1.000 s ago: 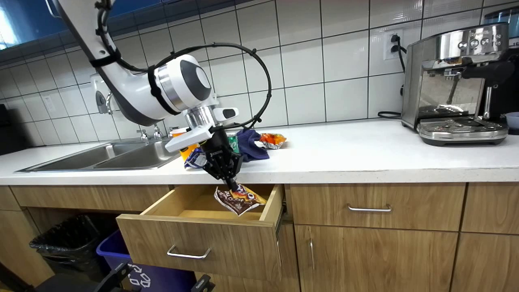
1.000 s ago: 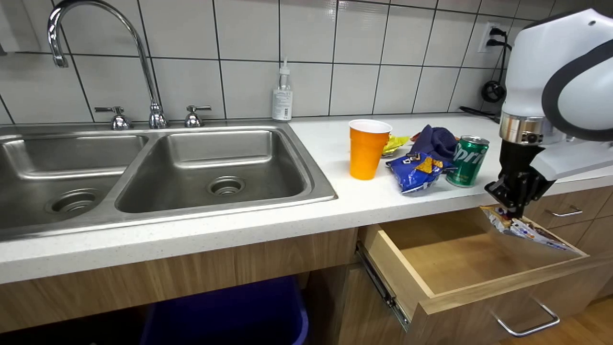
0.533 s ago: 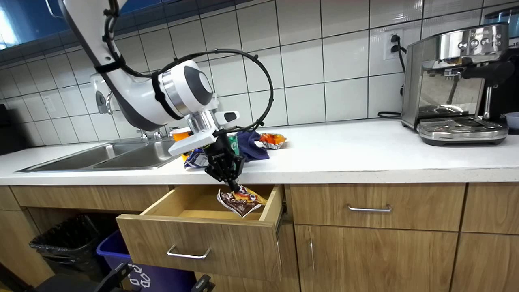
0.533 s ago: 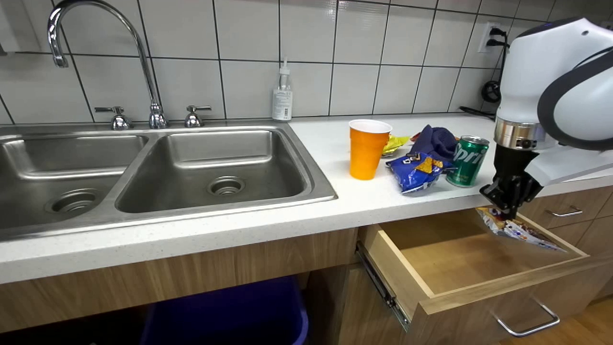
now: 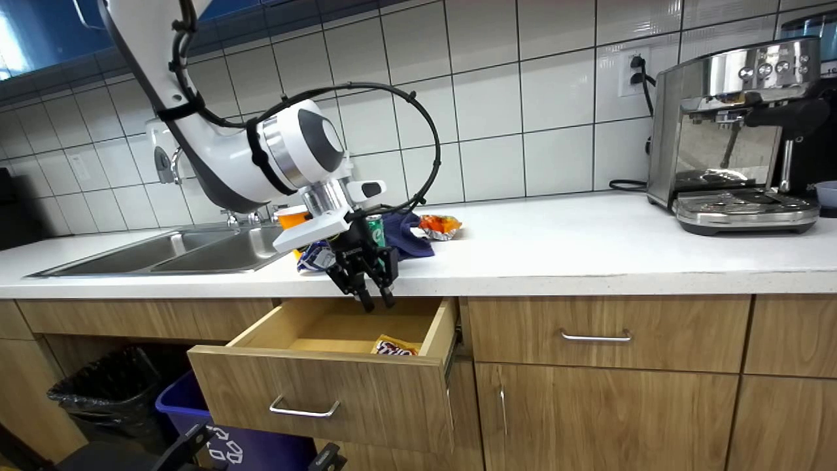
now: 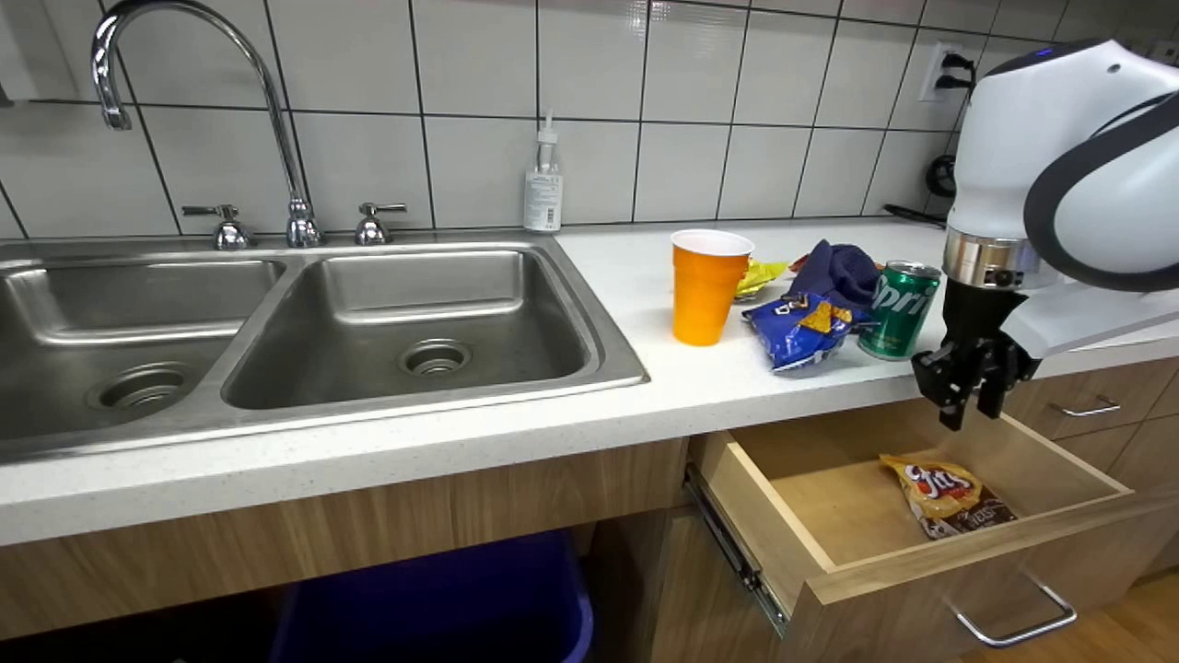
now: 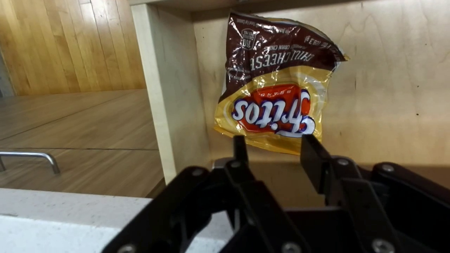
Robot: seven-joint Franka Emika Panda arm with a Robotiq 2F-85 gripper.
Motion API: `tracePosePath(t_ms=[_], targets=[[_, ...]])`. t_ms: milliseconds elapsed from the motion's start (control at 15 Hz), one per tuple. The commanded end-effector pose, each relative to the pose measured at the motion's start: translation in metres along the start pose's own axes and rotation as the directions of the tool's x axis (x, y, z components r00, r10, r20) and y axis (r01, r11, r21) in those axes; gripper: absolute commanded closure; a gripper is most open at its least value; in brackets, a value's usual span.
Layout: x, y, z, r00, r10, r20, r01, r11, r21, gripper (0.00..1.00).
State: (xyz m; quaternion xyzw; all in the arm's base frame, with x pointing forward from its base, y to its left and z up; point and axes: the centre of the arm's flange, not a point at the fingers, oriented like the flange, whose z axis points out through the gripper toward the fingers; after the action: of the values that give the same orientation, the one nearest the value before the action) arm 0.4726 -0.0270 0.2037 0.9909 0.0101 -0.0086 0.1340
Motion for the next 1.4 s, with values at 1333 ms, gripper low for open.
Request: tracePosePath(t_ms=[1333], targets=[[-0.033, -0.006, -0.107, 0.995, -0.064, -0.074, 0.075, 0.984, 0.159, 0.00]])
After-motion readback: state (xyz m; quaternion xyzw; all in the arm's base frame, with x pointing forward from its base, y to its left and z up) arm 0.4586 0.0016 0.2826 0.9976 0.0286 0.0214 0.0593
